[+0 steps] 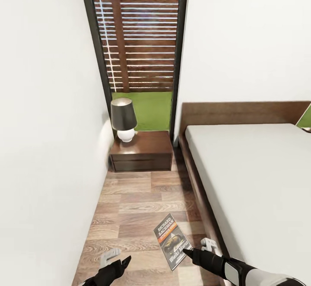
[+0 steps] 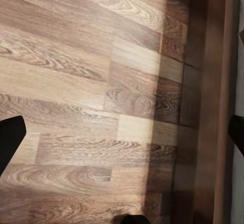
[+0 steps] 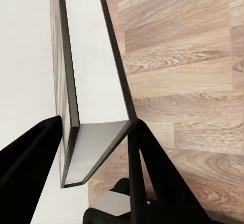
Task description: In the bedroom, move the book from the bed onto either nightstand, and place the two sandals side by side next to the bed.
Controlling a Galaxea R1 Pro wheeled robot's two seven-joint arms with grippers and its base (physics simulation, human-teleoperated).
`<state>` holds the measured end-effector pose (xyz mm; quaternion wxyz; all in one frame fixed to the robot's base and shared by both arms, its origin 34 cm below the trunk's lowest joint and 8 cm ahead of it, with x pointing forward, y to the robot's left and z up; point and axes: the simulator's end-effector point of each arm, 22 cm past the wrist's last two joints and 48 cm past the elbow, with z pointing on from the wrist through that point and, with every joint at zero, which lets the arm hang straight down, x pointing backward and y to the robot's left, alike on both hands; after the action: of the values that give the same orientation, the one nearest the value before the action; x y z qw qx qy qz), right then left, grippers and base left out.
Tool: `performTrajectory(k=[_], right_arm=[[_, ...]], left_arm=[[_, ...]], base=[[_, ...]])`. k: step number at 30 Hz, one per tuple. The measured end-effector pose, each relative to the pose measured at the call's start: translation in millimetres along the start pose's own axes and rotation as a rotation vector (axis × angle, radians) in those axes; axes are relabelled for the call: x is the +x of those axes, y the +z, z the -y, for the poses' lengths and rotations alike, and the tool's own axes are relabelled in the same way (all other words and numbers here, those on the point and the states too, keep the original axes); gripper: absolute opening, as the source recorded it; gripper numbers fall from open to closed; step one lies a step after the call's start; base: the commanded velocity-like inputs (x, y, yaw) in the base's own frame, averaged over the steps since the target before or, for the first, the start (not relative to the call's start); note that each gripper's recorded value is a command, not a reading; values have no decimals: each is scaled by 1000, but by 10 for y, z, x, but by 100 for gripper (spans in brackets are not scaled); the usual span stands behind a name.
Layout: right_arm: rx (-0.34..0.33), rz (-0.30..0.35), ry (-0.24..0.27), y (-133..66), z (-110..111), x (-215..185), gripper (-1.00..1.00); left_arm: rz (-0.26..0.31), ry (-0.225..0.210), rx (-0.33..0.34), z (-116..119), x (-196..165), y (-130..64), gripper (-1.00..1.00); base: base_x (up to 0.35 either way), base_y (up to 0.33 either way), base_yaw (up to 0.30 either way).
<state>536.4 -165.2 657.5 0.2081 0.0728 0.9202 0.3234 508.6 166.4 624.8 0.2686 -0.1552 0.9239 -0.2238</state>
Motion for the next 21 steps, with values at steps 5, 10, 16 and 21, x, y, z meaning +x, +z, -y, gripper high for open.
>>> performTrajectory(k=[5, 10, 16, 21], right_arm=[[0, -1, -1, -1, 0, 2, -100], [0, -1, -2, -2, 0, 3, -100], [0, -1, -1, -2, -1, 3, -100], [0, -1, -1, -2, -1, 4, -100]], left_arm=[[0, 0, 0, 0, 0, -1, 100], [0, 0, 0, 1, 0, -1, 100], [0, 0, 0, 0, 0, -2, 100], [0, 0, 0, 1, 0, -1, 100]], base=[[267, 0, 0], [321, 0, 0], [330, 0, 0], [331, 0, 0]])
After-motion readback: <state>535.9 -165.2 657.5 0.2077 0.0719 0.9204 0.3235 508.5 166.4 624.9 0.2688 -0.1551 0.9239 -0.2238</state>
